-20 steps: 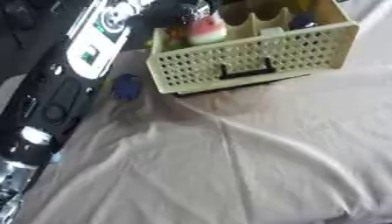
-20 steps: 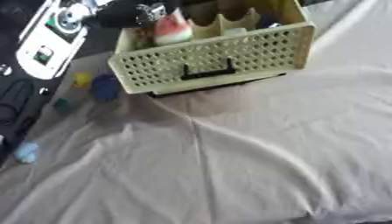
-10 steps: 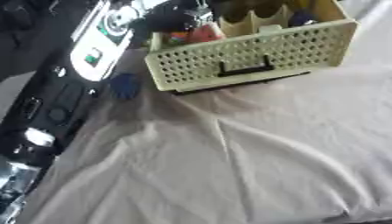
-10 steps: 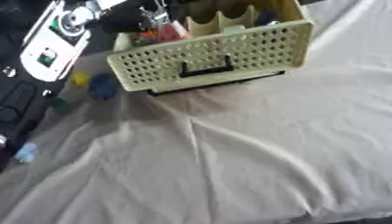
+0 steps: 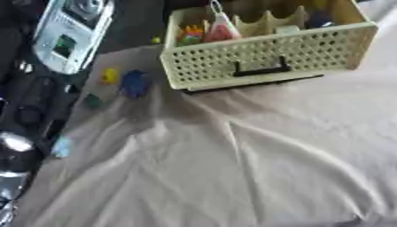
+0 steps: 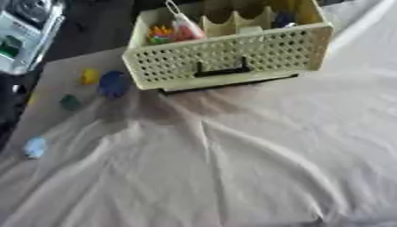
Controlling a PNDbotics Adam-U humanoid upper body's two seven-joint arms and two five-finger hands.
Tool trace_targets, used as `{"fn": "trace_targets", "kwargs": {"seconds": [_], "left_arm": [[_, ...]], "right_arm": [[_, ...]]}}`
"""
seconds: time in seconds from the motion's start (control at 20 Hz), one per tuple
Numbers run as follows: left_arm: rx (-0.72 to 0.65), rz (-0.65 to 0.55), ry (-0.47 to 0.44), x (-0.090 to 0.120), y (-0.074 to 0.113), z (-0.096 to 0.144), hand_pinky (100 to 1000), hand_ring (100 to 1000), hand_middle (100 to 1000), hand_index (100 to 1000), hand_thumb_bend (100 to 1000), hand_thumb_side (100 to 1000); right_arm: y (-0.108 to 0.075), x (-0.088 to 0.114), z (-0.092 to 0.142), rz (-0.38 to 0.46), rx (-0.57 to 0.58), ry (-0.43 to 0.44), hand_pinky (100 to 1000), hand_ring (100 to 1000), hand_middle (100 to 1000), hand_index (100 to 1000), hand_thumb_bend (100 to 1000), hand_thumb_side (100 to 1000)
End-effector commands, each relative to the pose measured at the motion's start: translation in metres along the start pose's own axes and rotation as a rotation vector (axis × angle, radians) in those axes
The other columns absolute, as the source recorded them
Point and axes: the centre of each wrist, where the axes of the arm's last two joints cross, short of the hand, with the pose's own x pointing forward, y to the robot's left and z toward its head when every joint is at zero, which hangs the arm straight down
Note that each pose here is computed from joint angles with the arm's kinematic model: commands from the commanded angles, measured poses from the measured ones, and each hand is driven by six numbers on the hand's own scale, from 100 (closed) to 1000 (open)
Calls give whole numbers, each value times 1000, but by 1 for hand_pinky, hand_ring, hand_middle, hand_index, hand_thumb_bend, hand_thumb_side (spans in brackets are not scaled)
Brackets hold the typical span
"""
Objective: Pick up objects from table and place into drawer.
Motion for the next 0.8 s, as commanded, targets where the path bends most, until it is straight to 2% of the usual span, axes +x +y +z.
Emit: {"fn": "trace_targets", "kwargs": {"seconds": [0.05, 0.3, 0.4, 0.6, 0.8], "left_arm": [[82, 40, -40, 16, 26, 0, 625, 777, 802, 1000, 263, 815], [198, 83, -74, 26, 44, 10, 623, 767, 783, 995, 261, 793], [262, 83, -102, 33, 51, 20, 613, 757, 771, 970, 236, 809], [380, 107, -143, 49, 58, 44, 606, 747, 762, 941, 259, 801], [466, 181, -154, 59, 54, 71, 588, 726, 743, 919, 255, 827]], "right_arm": [[-2, 7, -8, -2, 21, -34, 550, 381, 410, 747, 100, 735], [-5, 7, -3, 9, 18, -32, 544, 384, 413, 749, 100, 734], [-7, 8, -1, 15, 28, -38, 542, 385, 414, 750, 100, 735], [-12, 9, 2, 33, 62, -59, 535, 388, 418, 751, 100, 733], [-17, 10, 7, 72, 202, -79, 532, 382, 419, 749, 100, 741]]}}
